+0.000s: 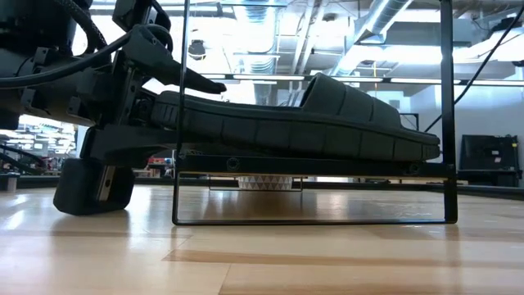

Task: Pick and place slides into the shelf
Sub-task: Put the black slides on the shelf

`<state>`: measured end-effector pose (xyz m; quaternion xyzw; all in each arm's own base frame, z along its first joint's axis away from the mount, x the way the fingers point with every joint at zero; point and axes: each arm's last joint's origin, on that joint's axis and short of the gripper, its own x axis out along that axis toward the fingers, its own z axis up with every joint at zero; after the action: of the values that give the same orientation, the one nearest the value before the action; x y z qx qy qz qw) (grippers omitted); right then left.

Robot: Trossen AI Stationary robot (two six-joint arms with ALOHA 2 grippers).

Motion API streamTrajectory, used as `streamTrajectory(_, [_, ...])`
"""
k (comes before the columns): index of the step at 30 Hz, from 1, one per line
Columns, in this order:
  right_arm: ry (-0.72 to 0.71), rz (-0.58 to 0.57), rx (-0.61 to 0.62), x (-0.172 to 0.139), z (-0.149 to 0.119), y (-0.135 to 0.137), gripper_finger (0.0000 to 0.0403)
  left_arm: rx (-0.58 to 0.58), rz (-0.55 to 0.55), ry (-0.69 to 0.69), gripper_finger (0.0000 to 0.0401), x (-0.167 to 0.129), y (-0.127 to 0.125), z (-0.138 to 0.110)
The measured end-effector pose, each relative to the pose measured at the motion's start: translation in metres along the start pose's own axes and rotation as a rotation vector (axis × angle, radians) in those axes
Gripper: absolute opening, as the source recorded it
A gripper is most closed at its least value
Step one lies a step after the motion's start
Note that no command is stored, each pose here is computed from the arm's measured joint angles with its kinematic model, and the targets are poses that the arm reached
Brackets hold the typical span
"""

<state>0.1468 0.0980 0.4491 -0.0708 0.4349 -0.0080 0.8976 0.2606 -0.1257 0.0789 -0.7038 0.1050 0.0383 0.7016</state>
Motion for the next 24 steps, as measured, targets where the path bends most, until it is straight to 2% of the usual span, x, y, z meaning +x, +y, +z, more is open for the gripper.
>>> streamTrajectory(24, [0.006, 0.014, 0.001, 0.000, 0.000, 0.000, 0.0359, 0.035, 0.011, 0.020, 0.0183, -0.010, 0.006, 0.008])
